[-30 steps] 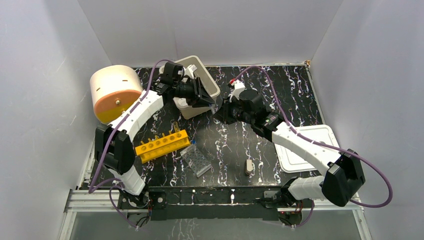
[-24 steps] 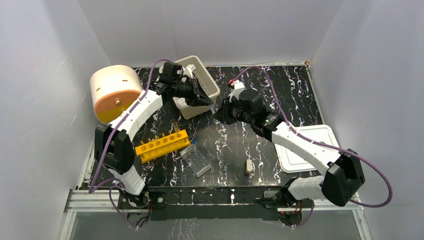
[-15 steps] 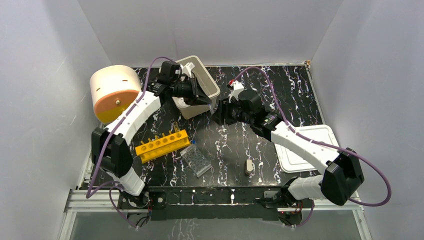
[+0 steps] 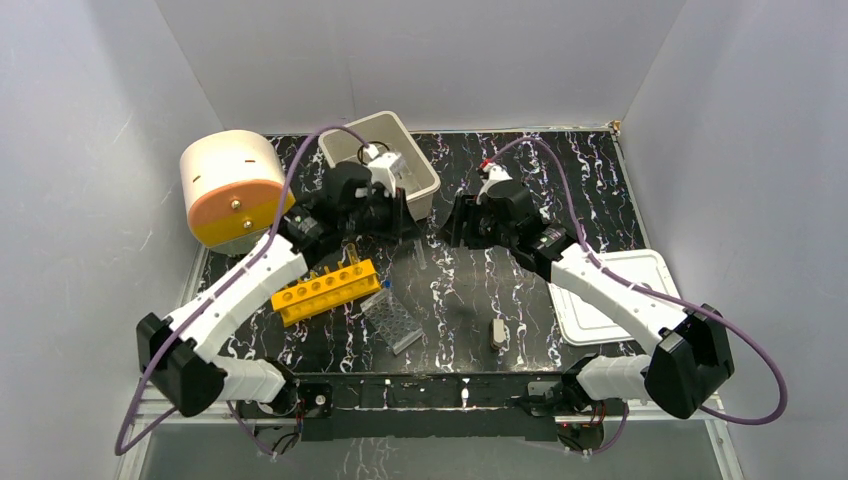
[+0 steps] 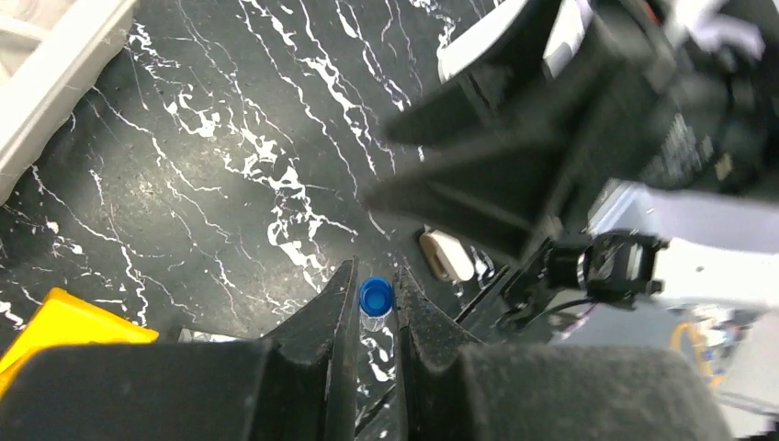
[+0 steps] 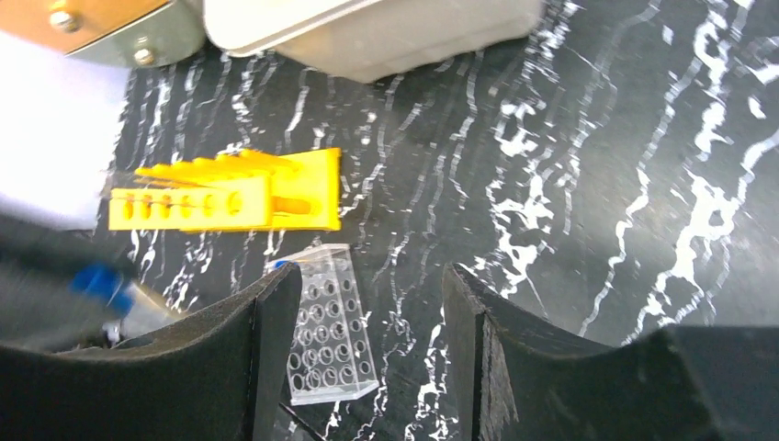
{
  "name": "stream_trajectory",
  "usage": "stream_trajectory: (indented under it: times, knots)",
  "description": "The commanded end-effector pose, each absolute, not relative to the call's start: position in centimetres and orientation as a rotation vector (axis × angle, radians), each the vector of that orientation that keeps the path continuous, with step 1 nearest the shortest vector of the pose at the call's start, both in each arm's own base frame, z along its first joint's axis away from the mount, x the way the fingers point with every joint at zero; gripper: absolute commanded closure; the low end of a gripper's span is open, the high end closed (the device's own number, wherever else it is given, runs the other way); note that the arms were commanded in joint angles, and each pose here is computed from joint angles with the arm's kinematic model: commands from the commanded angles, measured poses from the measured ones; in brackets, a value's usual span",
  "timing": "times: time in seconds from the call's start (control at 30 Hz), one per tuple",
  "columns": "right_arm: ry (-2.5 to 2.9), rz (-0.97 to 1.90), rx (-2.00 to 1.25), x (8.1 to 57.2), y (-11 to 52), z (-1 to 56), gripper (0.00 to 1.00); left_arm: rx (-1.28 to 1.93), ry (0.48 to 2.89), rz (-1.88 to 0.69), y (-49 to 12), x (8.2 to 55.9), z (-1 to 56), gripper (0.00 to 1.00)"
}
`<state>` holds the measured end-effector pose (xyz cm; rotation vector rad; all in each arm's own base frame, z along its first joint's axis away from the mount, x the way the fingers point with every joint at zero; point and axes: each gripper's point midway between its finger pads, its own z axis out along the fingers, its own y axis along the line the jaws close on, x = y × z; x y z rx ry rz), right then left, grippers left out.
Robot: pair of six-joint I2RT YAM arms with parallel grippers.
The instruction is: Organize the chemistry lab equipment
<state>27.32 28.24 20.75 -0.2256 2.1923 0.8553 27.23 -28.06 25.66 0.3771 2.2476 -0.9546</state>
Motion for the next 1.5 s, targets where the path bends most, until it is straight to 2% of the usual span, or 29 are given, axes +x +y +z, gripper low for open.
stream_trajectory:
  times: [0.0,0.3,0.6,0.93,1.27,1.47]
  knots:
    - [2.285,0.749,-0.029,28.2,25.6,18.4,0.34,0.471,2.075,-0.726,-27.1,26.3,26.6,0.92]
    - [2.444,0.683,0.110,28.6,24.5,13.4,0.35,0.428,1.992,-0.476,-26.0,24.3,24.1,0.92]
    - [2.476,0.692,0.112,29.8,25.7,11.7,0.36,0.300,1.931,-0.299,-25.1,22.8,21.1,0.92]
    - [2.544,0.707,0.098,29.8,26.3,9.9,0.37,0.118,1.897,-0.206,-23.0,23.3,18.2,0.93]
    - [2.597,0.693,0.086,30.4,26.4,9.1,0.37,0.122,1.898,-0.260,-23.6,23.0,16.5,0.92]
    - [2.626,0.695,0.081,30.5,26.5,8.7,0.37,0.160,1.888,-0.209,-23.2,23.2,15.6,0.93]
